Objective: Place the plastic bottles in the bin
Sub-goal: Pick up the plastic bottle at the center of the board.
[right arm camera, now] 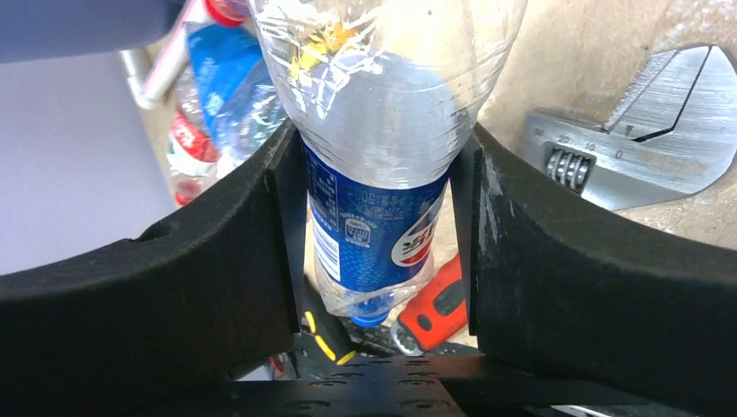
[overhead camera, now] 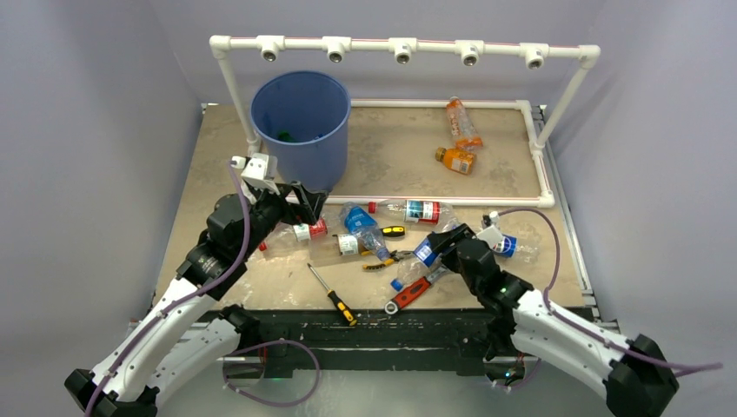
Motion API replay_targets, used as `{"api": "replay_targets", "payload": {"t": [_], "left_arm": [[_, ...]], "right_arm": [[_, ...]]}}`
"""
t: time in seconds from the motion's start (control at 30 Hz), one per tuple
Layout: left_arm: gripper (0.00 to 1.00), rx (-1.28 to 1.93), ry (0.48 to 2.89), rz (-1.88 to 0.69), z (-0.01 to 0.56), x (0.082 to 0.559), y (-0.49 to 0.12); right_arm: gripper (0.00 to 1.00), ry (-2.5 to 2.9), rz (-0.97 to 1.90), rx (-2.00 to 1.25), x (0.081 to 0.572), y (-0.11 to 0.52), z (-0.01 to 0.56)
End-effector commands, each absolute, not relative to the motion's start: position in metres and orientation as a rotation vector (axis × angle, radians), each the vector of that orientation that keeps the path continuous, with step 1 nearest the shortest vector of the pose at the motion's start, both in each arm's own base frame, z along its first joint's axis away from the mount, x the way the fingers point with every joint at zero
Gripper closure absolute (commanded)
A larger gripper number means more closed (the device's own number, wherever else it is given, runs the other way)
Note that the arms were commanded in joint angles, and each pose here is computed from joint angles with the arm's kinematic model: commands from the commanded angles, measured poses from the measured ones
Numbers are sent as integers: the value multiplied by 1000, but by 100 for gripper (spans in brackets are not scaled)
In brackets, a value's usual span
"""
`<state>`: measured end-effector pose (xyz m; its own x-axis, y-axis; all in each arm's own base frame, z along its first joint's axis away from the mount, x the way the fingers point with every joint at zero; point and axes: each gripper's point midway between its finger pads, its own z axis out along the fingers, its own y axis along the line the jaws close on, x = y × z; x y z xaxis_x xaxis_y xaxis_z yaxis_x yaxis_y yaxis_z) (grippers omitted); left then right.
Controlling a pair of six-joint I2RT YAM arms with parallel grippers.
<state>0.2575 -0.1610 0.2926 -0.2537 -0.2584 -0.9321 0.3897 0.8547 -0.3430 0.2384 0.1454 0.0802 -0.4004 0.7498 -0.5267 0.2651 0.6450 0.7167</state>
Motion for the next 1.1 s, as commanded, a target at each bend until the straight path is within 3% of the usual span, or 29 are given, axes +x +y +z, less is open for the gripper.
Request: {"api": "replay_targets", "payload": {"t": [0.0,0.27,0.43,0.67,1.07], "left_arm": [[7,92,1693,-628,299,257,-161],[7,83,1641,-643,310,252,-157],[4,206,1551,-804,324,233,-181],[4,546,1351,-1159,342,177,-233],[6,726,1317,-1351,330,147,-258]], "right_arm": [[51,1907,731,731,233,142,123],[58,1646,1044,405,222,172,241],[60,1255,1336,290,202,181,316],[66,971,1486,188,186,187,366],[69,762,1636,168,177,190,390]]}}
